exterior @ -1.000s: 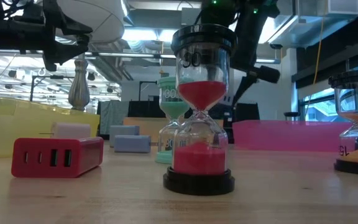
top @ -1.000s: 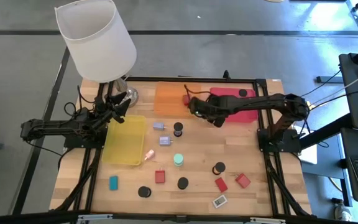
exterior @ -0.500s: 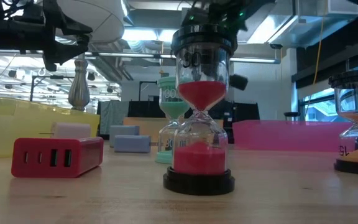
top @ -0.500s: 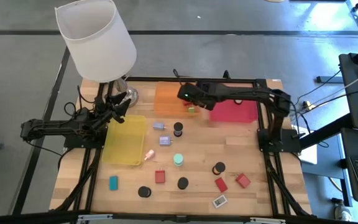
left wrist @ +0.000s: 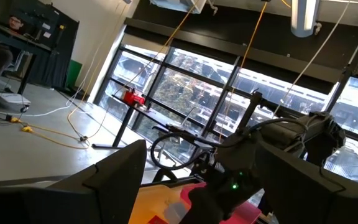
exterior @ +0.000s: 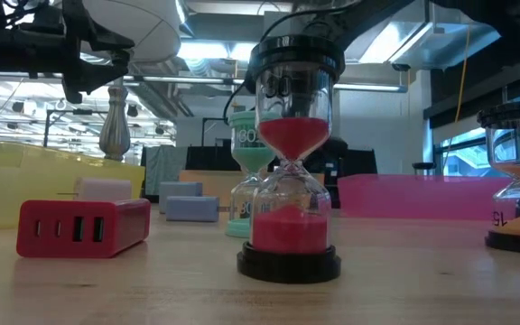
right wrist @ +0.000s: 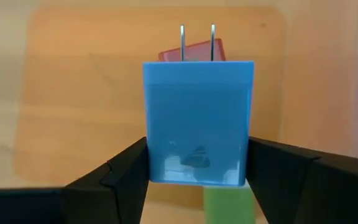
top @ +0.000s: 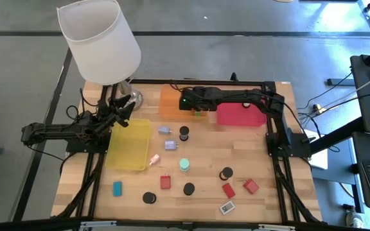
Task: Pick & Place Office items
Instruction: Put the blue charger adapter into the orange bin, then put the orange hourglass into the pink bin
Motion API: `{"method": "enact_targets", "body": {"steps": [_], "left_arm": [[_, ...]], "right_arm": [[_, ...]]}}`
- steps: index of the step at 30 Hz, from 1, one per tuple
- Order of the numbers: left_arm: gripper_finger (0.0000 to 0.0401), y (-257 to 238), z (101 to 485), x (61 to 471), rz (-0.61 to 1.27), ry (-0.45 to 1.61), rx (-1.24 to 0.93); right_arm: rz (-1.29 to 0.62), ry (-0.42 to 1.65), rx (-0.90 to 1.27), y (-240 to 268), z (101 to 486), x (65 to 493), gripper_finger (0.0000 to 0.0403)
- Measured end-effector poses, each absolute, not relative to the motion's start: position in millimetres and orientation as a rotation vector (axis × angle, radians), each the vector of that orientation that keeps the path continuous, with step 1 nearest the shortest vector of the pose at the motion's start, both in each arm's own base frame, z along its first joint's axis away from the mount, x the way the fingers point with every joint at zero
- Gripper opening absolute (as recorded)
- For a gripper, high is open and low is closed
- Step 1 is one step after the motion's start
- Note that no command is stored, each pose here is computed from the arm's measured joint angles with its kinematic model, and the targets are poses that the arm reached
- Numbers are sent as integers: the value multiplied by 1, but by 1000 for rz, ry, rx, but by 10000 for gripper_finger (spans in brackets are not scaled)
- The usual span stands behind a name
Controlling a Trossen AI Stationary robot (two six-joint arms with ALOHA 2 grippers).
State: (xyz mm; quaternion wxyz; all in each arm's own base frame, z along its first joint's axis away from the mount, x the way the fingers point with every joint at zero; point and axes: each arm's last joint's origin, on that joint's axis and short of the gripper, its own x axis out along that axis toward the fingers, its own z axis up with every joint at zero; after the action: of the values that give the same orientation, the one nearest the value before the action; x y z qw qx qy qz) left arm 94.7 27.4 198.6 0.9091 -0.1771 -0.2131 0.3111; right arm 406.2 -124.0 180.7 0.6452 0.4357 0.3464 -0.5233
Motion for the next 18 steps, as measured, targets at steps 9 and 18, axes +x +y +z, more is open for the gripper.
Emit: {"method": "enact_targets", "body": {"steps": [9, 18], "left_arm": [[294, 27, 199, 95, 641, -440, -365], [294, 27, 199, 95, 641, -440, -365]], "right_arm": [[-1185, 797, 905, -123, 181, 407, 283], [-1174, 812, 940, -121, 190, 402, 394]]}}
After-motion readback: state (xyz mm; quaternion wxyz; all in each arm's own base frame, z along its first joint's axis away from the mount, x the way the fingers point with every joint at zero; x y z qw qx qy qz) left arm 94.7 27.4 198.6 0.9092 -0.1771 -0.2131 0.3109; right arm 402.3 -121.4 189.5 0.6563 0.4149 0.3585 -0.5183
